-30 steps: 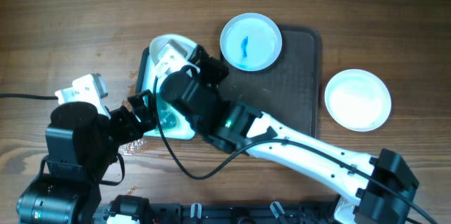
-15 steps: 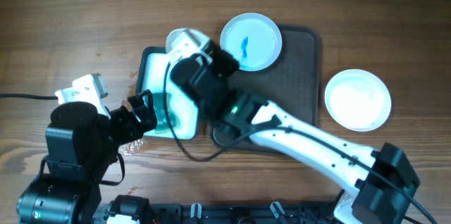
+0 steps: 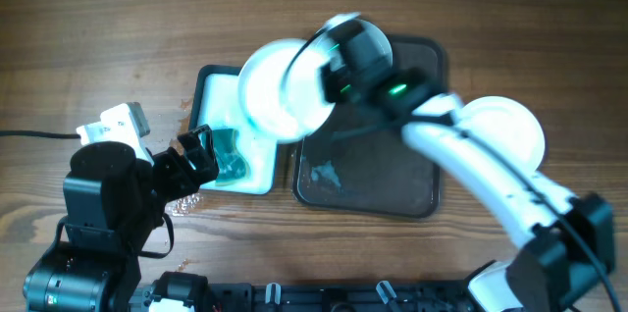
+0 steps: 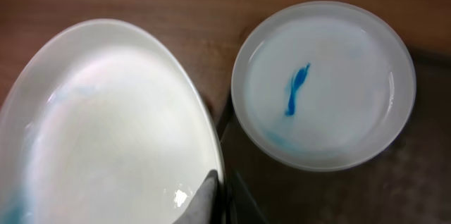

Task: Clean dirty plates on tray and stack at the side
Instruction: 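Place the second plate onto the first plate at the right side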

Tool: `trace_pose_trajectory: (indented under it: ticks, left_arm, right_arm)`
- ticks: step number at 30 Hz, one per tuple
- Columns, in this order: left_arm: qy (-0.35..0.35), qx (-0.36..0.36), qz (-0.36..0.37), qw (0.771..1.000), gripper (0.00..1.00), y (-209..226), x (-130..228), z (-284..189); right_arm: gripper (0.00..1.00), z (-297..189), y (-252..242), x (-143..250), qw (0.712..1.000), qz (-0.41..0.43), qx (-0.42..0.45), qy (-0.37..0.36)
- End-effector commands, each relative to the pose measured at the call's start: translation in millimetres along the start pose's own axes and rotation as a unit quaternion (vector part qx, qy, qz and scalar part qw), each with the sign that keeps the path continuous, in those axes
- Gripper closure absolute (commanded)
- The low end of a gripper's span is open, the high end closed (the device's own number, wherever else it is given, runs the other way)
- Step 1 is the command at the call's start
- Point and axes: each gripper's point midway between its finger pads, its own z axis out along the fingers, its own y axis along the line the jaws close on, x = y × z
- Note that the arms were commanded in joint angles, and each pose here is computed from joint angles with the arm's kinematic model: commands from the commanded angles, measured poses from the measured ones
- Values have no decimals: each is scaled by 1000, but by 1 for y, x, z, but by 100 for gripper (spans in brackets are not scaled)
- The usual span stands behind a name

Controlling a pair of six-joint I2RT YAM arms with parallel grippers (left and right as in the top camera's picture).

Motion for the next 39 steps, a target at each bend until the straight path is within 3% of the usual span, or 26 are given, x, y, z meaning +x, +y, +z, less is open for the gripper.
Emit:
trace_pose_trajectory:
  ticks: [1, 4, 8, 11, 15, 19, 21, 22, 24, 26, 27, 29, 32, 35, 39]
  left_arm:
    - [-4, 2, 0, 1000, 0, -1, -3, -2]
    - [-4, 2, 0, 1000, 0, -1, -3, -2]
    - [-4, 2, 0, 1000, 0, -1, -3, -2]
    - [-4, 2, 0, 1000, 0, -1, -3, -2]
    - [-4, 2, 0, 1000, 0, -1, -3, -2]
    - [-4, 2, 0, 1000, 0, -1, -3, -2]
    - [-4, 2, 0, 1000, 0, -1, -3, -2]
    - [-4, 2, 0, 1000, 0, -1, -3, -2]
    - [-4, 2, 0, 1000, 0, -1, -3, -2]
    - [-4, 2, 0, 1000, 0, -1, -3, -2]
    - [-4, 2, 0, 1000, 0, -1, -3, -2]
    - [-4, 2, 0, 1000, 0, -1, -3, -2]
    - [-4, 2, 0, 1000, 0, -1, -3, -2]
    - [-4, 2, 0, 1000, 0, -1, -3, -2]
    - [-4, 2, 0, 1000, 0, -1, -3, -2]
  right_arm:
    - [96, -61, -56, -23, 974, 177, -140, 28]
    - [96, -85, -180, 5, 949, 312, -12, 43]
    - [96, -135, -297, 67, 898, 404, 161, 63]
    - [96, -158, -335, 118, 855, 462, 218, 93]
    - [96, -146, -351, 178, 817, 499, 258, 131]
    - [96, -133, -358, 212, 796, 510, 294, 143]
    - [52, -132, -355, 202, 808, 502, 277, 134]
    - [40, -132, -350, 192, 822, 491, 258, 127]
    - [38, -135, -332, 158, 865, 449, 199, 97]
    - [44, -142, -300, 118, 910, 389, 133, 58]
    - [46, -149, -264, 86, 943, 324, 74, 25]
    - [46, -155, -210, 58, 977, 215, 4, -6]
    - [46, -150, -154, 41, 996, 85, -35, -21]
    - [46, -116, -130, 29, 1000, -8, -5, -23]
    - [48, -37, -130, 8, 998, -35, 35, -38]
